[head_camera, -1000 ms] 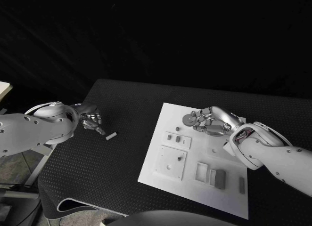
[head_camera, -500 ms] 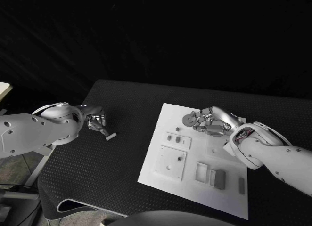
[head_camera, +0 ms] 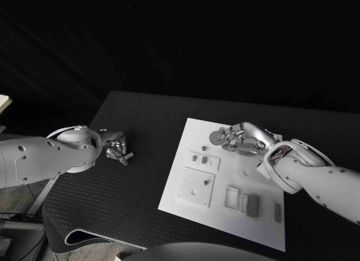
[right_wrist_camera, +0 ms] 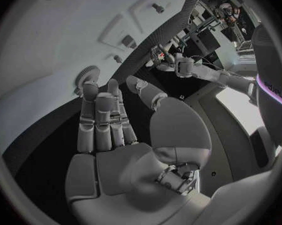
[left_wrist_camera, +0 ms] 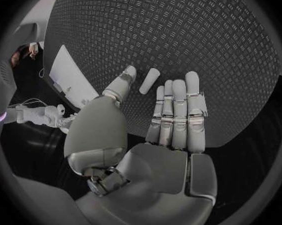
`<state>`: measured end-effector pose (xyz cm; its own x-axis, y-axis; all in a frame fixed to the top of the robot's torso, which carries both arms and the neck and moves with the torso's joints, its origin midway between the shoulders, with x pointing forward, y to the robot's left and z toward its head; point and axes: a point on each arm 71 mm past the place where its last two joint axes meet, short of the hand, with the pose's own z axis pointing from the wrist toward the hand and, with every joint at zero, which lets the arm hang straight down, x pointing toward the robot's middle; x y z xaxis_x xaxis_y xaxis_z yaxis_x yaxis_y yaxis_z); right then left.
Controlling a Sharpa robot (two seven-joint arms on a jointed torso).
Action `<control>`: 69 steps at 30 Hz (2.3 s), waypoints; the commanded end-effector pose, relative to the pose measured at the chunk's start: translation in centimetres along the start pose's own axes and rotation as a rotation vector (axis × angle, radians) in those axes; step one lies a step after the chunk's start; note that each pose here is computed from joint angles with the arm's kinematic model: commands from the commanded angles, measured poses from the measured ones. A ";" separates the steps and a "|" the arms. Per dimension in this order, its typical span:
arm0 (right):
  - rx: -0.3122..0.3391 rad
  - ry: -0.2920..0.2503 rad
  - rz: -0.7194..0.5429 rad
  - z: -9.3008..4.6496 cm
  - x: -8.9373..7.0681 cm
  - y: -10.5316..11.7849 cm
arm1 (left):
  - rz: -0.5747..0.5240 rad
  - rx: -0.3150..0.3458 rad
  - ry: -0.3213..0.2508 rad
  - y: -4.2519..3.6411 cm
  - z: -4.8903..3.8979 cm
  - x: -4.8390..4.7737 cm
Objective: Assemble the parts on the task board
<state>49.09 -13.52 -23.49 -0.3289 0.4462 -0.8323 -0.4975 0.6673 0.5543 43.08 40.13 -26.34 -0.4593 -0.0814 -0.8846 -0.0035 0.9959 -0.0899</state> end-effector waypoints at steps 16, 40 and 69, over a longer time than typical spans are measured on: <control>-0.004 0.013 0.004 -0.1 0.0 0.0 | 0.044 -0.016 0.032 0.04 0.75 1.33; -0.001 0.023 0.004 -0.2 0.0 -0.1 | 0.096 0.033 0.043 -0.84 1.97 4.17; 0.005 0.033 0.020 -0.3 0.0 -0.3 | -0.029 0.115 0.026 -1.84 1.96 4.23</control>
<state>49.05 -13.94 -23.63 -0.3489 0.4432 -0.8258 -0.4853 0.6683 0.5637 44.09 39.53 -28.47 -0.4006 -0.0654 -0.9139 0.0752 0.9917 -0.1039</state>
